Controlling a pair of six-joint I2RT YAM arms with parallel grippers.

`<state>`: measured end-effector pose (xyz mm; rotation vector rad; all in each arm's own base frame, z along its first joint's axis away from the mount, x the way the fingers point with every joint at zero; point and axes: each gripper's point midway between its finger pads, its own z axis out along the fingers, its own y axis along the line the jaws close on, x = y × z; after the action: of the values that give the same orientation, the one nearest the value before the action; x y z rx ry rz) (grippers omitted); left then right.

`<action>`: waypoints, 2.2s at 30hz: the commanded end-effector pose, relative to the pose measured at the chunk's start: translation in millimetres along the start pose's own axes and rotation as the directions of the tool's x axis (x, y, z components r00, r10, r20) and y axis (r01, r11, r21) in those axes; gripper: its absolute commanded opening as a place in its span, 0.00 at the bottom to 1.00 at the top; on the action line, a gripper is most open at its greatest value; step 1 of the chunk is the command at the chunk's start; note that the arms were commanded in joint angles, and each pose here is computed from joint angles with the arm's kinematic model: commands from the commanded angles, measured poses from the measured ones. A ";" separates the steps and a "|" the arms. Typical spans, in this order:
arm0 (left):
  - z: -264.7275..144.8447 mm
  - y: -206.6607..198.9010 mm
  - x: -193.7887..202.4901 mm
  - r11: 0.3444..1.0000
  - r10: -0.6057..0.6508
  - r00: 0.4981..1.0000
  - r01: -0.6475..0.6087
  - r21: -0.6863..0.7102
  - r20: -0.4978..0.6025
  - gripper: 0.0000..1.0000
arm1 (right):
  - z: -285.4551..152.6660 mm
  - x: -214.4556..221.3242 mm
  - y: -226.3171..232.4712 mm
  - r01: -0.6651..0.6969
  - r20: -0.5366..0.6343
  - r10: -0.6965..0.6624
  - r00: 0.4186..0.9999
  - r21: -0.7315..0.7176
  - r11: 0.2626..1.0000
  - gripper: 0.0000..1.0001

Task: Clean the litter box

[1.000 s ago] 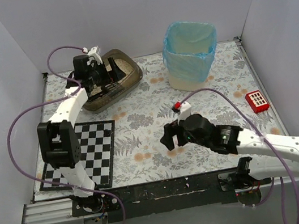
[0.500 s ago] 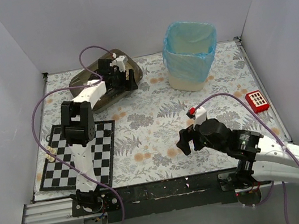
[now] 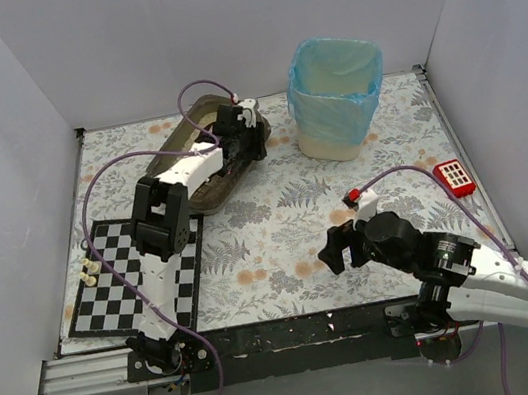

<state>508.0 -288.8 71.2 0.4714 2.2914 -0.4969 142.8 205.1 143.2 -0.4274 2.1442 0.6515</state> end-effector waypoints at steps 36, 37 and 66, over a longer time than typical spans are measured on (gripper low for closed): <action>-41.4 -173.7 36.5 0.684 -0.632 0.749 0.659 -0.311 0.197 0.31 | -40.9 -2.6 -13.6 -0.127 0.000 0.127 0.992 0.045 0.991 0.93; -42.2 -179.5 38.8 0.681 -0.635 0.747 0.662 -0.314 0.199 0.31 | -42.9 -3.6 -15.1 -0.131 0.003 0.131 0.991 0.052 0.990 0.93; -194.3 -190.7 -35.2 0.839 -0.466 0.809 0.533 -0.113 0.358 0.98 | -31.2 -40.1 56.8 0.010 -0.030 -0.017 0.999 -0.223 0.975 0.96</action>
<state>326.7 -396.2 216.3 -0.5495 2.2313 -0.6115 105.1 209.5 163.5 -0.6186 2.2739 0.7542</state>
